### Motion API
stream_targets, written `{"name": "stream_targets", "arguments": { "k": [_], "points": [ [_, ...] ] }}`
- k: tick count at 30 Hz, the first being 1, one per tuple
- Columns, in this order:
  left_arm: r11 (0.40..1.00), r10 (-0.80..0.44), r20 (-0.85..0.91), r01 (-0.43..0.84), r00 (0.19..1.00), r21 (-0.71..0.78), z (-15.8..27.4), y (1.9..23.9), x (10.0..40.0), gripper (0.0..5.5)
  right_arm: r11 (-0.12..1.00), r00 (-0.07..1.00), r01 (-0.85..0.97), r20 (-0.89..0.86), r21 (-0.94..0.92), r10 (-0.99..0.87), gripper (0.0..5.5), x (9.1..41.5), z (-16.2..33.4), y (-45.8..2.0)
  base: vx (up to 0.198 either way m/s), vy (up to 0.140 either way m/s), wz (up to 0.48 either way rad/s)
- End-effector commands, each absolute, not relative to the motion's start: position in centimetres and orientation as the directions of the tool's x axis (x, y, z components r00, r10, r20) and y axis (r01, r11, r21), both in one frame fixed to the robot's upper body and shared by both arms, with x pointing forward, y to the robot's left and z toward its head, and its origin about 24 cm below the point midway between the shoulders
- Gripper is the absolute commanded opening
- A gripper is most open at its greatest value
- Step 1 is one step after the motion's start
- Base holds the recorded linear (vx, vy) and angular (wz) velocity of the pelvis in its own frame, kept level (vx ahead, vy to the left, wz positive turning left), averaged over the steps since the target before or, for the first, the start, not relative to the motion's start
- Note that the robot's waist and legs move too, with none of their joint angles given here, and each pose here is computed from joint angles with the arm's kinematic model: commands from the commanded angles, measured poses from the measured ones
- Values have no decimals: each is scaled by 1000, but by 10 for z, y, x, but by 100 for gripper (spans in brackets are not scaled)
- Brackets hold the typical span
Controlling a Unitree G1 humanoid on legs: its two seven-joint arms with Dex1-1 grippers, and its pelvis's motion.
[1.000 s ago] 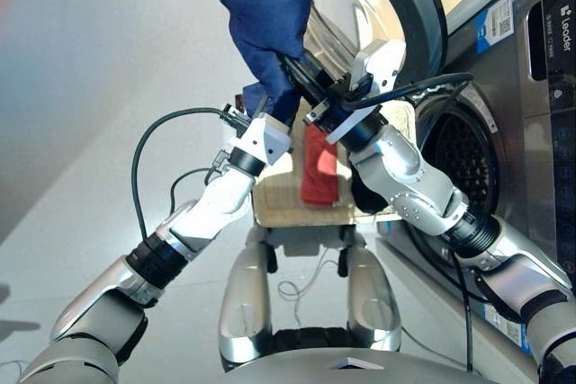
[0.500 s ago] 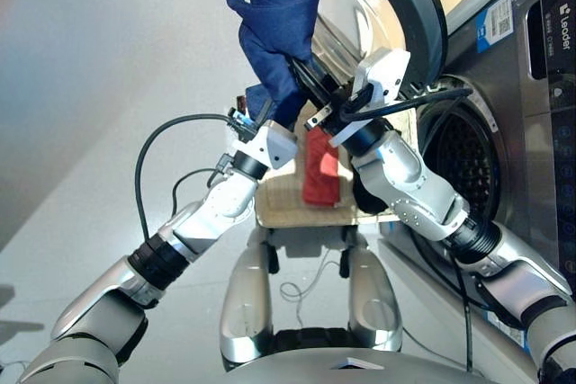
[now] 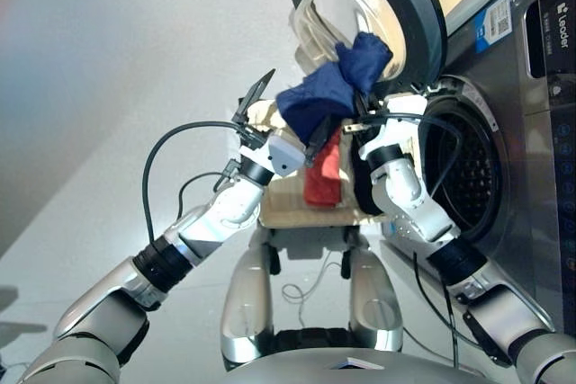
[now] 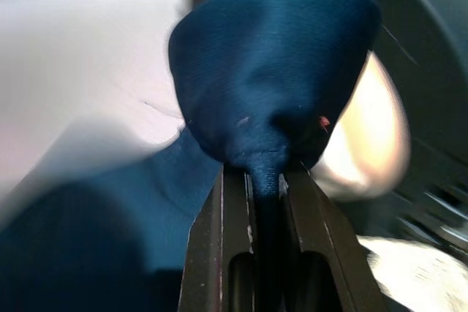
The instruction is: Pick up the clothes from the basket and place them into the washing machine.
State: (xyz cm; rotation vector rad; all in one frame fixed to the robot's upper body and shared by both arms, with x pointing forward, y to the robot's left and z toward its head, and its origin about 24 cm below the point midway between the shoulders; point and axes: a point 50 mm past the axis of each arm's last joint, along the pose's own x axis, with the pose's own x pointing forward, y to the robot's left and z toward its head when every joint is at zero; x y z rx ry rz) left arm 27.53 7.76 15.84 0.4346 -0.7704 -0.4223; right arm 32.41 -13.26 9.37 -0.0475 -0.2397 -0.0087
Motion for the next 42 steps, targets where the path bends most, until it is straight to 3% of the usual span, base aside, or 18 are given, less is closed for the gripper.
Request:
{"name": "stream_targets", "arguments": {
  "k": [1,10,16,23,31,34,42],
  "points": [
    [837,-547,673,311,498,450,181,58,256,550,992,912,124,389,34,-127,0,328,118,-145,0,0,0],
    [858,-513,671,337,536,387,182,58,259,550,947,934,322,165,-13,-316,0,336,69,-175,0,0,0],
    [900,-417,676,378,608,215,182,61,263,550,904,903,428,41,-18,-427,0,330,41,-184,0,0,0],
    [892,-330,635,451,698,-32,177,59,268,550,825,829,554,-19,-113,-559,0,334,32,-203,0,0,0],
    [903,-304,592,424,746,-70,168,68,267,550,630,680,710,73,-315,-730,0,344,59,-265,0,0,0],
    [920,-283,559,385,779,-71,158,79,266,550,491,587,767,142,-413,-797,0,342,80,-302,-65,-27,50],
    [943,-251,522,327,815,-57,149,96,263,550,277,429,849,280,-451,-859,0,331,137,-365,-24,-4,27]
  ]
}}
